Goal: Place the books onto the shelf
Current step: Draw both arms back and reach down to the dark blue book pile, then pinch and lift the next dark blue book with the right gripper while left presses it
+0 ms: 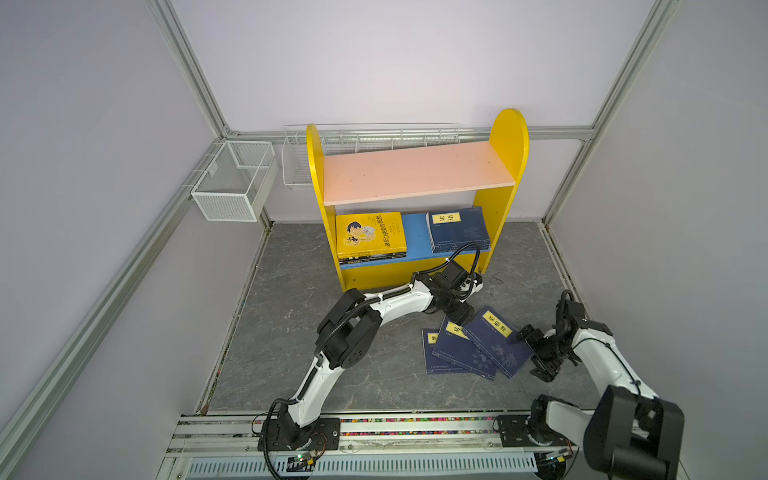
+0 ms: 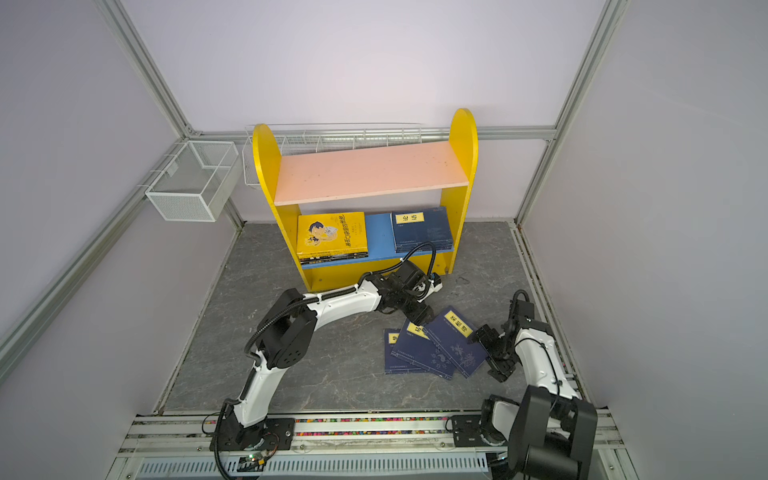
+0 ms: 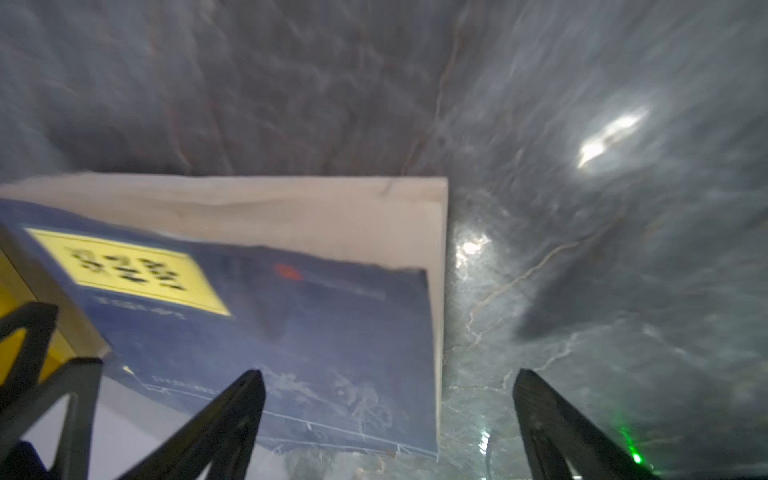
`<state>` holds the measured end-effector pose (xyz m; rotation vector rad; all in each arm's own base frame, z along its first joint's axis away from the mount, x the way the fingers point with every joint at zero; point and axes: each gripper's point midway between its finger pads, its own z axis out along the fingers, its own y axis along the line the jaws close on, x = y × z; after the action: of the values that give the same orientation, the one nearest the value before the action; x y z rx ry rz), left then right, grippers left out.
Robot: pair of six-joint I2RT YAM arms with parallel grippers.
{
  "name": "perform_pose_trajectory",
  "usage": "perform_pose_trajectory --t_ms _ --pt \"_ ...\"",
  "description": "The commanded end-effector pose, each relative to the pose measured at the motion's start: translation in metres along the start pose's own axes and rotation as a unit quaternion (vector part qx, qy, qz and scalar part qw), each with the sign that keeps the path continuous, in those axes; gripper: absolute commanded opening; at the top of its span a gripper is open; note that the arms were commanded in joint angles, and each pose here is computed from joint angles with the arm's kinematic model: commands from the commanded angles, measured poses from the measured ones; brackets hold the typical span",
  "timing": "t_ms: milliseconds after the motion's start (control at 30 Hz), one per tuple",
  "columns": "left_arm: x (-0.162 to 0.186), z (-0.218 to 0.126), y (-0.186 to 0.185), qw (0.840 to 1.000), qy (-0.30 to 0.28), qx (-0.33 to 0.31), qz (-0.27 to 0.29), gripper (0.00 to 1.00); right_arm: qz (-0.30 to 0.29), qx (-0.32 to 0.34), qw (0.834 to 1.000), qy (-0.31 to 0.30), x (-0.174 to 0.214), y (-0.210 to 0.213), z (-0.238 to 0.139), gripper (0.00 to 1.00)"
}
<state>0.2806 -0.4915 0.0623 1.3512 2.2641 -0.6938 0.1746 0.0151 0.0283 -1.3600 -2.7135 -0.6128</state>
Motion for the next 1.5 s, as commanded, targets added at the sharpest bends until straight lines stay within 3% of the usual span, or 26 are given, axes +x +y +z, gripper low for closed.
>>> perform_pose_trajectory --t_ms 0,167,467,733,1000,1167,1333,1467 --pt "0.003 0.005 -0.011 0.999 0.021 0.022 0.032 0.64 -0.027 -0.106 0.992 0.07 0.011 0.03 0.017 0.95" --pt "0.019 0.014 -0.008 0.998 0.05 0.021 0.03 0.62 -0.039 -0.131 0.988 0.071 0.005 0.049 0.023 0.93" --pt "0.046 0.02 -0.001 0.996 0.085 0.012 0.029 0.5 -0.127 -0.133 0.982 -0.035 -0.036 0.11 -0.008 0.92" --pt "0.054 0.025 0.002 0.995 0.096 0.015 0.022 0.49 -0.164 -0.166 0.97 -0.062 -0.049 0.141 -0.029 0.89" --pt "0.056 0.027 0.002 0.995 0.098 0.019 0.018 0.48 -0.202 -0.211 0.954 -0.072 -0.037 0.162 -0.027 0.68" --pt "0.058 0.028 0.003 0.995 0.099 0.023 0.013 0.49 -0.242 -0.242 0.934 -0.099 -0.028 0.183 -0.042 0.54" --pt "0.057 0.029 0.003 0.995 0.096 0.028 0.01 0.49 -0.257 -0.265 0.922 -0.121 -0.024 0.196 -0.054 0.46" --pt "0.056 0.03 0.003 0.995 0.093 0.031 0.006 0.49 -0.266 -0.253 0.923 -0.112 -0.017 0.199 -0.044 0.42"
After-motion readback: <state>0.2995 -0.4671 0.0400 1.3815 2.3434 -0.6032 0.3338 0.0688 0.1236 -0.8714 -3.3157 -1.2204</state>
